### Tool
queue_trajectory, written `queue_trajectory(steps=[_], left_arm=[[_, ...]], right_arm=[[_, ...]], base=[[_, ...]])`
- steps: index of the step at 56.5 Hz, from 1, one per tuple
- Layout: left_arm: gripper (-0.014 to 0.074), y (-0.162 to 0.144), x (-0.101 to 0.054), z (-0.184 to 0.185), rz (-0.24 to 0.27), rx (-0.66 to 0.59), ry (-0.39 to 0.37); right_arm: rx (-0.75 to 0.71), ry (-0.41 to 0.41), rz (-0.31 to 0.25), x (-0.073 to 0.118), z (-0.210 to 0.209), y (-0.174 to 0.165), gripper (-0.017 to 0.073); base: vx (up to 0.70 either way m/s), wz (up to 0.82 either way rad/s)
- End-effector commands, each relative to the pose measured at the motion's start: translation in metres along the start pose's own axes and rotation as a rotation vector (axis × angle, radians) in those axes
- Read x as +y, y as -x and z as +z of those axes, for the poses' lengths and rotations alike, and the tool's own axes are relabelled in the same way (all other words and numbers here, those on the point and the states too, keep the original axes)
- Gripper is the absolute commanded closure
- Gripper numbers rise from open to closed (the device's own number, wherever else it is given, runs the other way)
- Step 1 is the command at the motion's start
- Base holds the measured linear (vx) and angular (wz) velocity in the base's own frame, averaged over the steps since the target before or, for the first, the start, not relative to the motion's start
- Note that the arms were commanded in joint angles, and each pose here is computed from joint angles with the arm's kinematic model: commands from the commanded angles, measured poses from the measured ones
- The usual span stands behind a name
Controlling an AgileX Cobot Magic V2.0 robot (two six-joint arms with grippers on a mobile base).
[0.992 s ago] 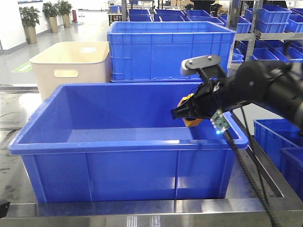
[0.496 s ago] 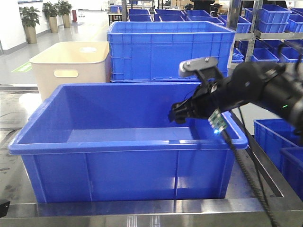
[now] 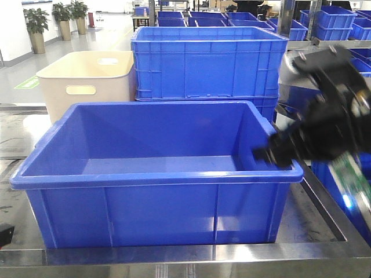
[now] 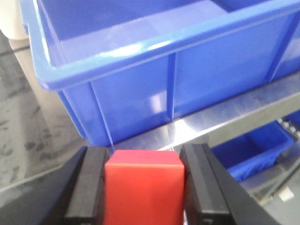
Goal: Pick red and yellow blocks into blue bin
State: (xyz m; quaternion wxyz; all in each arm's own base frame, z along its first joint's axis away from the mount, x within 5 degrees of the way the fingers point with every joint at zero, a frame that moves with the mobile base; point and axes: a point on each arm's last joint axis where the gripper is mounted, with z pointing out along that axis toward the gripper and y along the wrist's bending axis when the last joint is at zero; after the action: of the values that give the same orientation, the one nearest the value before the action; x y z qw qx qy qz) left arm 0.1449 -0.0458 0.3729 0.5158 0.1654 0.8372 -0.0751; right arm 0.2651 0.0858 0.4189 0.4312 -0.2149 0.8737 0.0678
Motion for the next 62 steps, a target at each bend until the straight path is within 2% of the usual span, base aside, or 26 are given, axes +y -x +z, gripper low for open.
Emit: queue_trajectory(steps=[1,9,19,25,35,53,58,62], left_arm=[[0.0343,0.018,0.000,-0.007,-0.005,-0.156,0.007],[0.0343,0.036,0.002,-0.003,-0.005,-0.219,0.018],[0.0343,0.079,0.007,0.014,-0.004,-0.257,0.022],[0.0343,0.103,0.010,0.034,-0.004,-0.256,0.022],[0.0342,0.134,0.015,0.089,-0.006,-0.209,0.017],[0.0326,0.145,0.022,0.192,-0.011,-0.076,0.004],[0.0266,0.141,0.022,0.214,-0.011,-0.010,-0.006],[0.0179,0.138,0.022,0.227,-0.011,0.040,-0.014]], right_arm=[[-0.099,-0.025,-0.010,0.002,-0.023,-0.007,0.0011],[-0.073,-0.023,-0.006,0.006,-0.026,-0.034,0.0011],[-0.099,-0.030,-0.005,0.007,-0.029,-0.040,0.0011],[-0.109,-0.032,-0.003,0.007,-0.029,-0.039,0.0011],[-0.124,-0.035,-0.003,0.006,-0.029,-0.037,0.0011],[-0.128,-0.035,-0.002,0.006,-0.029,-0.037,0.0011],[-0.128,-0.035,-0.002,0.006,-0.029,-0.037,0.0011],[-0.128,-0.035,-0.002,0.006,-0.029,-0.037,0.0011]], base=[[0.00,0.00],[0.00,0.00],[0.00,0.00],[0.00,0.00],[0.00,0.00],[0.00,0.00],[0.00,0.00],[0.00,0.00]])
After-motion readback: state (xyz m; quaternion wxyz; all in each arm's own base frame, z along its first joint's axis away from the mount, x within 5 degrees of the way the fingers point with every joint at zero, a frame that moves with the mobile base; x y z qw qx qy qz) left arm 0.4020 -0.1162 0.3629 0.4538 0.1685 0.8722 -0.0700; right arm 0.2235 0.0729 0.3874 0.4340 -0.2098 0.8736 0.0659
